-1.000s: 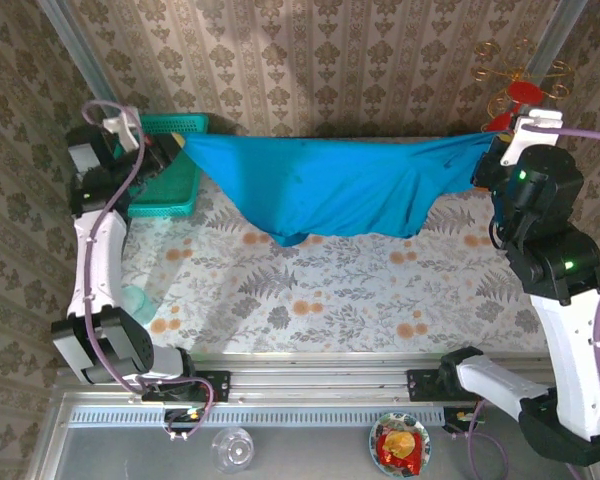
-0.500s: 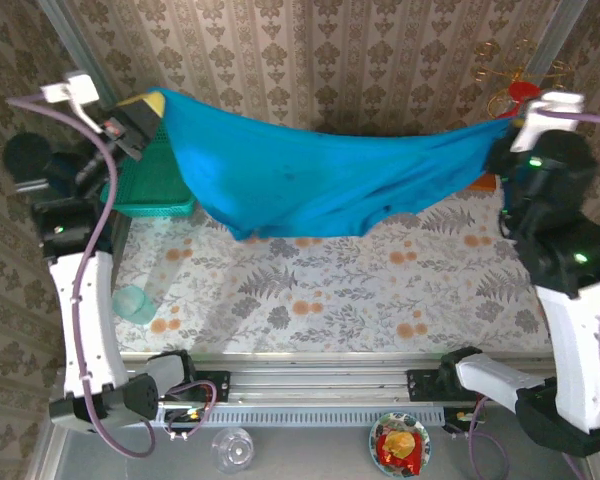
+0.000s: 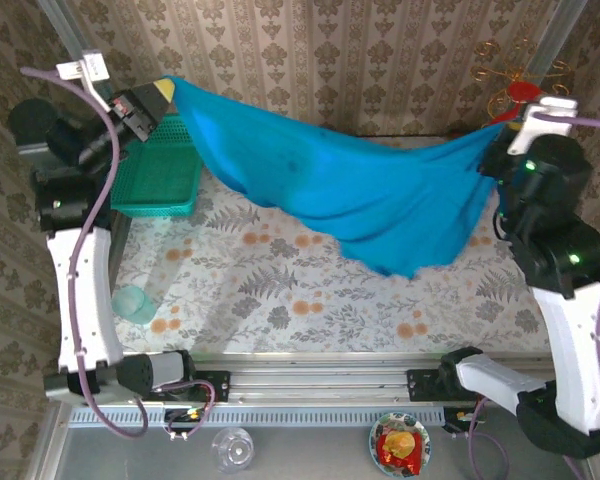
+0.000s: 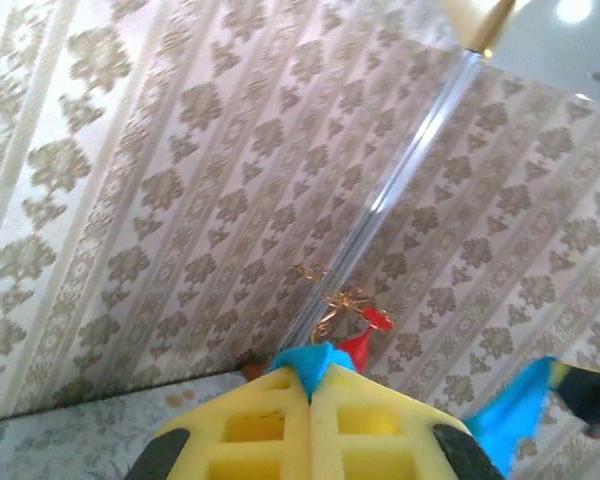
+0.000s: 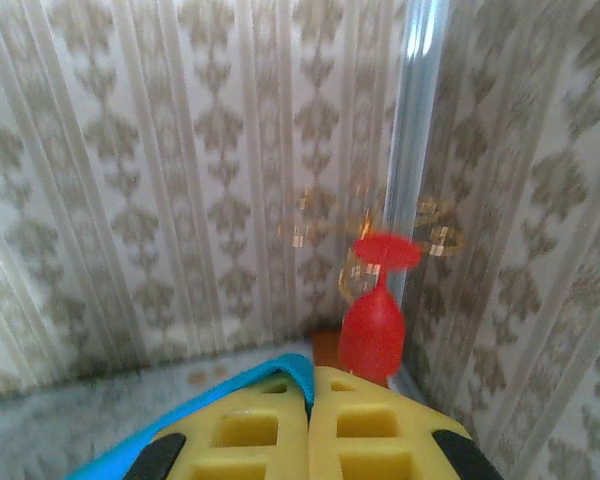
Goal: Fold the inside-out t-shirt
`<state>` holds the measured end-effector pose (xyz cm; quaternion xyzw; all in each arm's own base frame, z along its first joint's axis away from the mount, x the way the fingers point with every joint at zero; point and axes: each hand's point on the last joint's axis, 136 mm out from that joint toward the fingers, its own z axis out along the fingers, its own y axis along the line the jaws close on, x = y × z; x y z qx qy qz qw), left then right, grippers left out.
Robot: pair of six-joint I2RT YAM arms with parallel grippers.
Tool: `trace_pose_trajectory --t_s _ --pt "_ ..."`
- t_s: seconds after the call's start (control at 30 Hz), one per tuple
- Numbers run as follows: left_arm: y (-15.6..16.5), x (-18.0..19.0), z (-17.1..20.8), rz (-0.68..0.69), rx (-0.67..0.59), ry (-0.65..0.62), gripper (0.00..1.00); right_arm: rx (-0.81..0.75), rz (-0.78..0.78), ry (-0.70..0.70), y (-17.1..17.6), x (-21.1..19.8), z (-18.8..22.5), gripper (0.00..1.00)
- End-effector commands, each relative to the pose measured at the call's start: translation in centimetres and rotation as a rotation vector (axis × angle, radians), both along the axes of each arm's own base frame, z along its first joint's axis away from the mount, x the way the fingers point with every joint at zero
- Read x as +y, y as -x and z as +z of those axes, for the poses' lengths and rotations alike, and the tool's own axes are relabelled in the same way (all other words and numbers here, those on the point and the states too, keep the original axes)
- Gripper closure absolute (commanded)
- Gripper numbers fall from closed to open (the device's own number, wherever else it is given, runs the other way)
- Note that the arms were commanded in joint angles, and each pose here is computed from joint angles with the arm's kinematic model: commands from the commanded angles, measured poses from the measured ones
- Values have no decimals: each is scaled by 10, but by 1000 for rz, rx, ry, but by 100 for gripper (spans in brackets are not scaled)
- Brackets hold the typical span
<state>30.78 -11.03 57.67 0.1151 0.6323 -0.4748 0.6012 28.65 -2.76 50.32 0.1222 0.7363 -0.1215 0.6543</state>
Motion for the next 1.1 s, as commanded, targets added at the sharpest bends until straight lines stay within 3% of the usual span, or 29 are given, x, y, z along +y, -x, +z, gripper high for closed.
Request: trace_pose_trajectory --t_s 0.0,0.33,0.5,0.7,0.87,1.07 --pt "-16 2 -41 13 114 -16 100 -112 -36 -47 35 -14 23 100" --pt "8 6 -71 83 184 -97 100 -115 -17 -46 67 -19 18 100" --pt "0 4 -96 69 251 -112 100 -75 -4 -35 55 -14 6 100" --pt "-40 -14 -197 14 474 -175 100 87 -44 32 9 -11 -48 100" --pt "-77 -34 -287 -113 661 -192 100 231 -107 38 -27 -23 -112 100" --pt "-119 -57 -366 -233 818 -199 99 298 -137 1 -36 -32 -150 100"
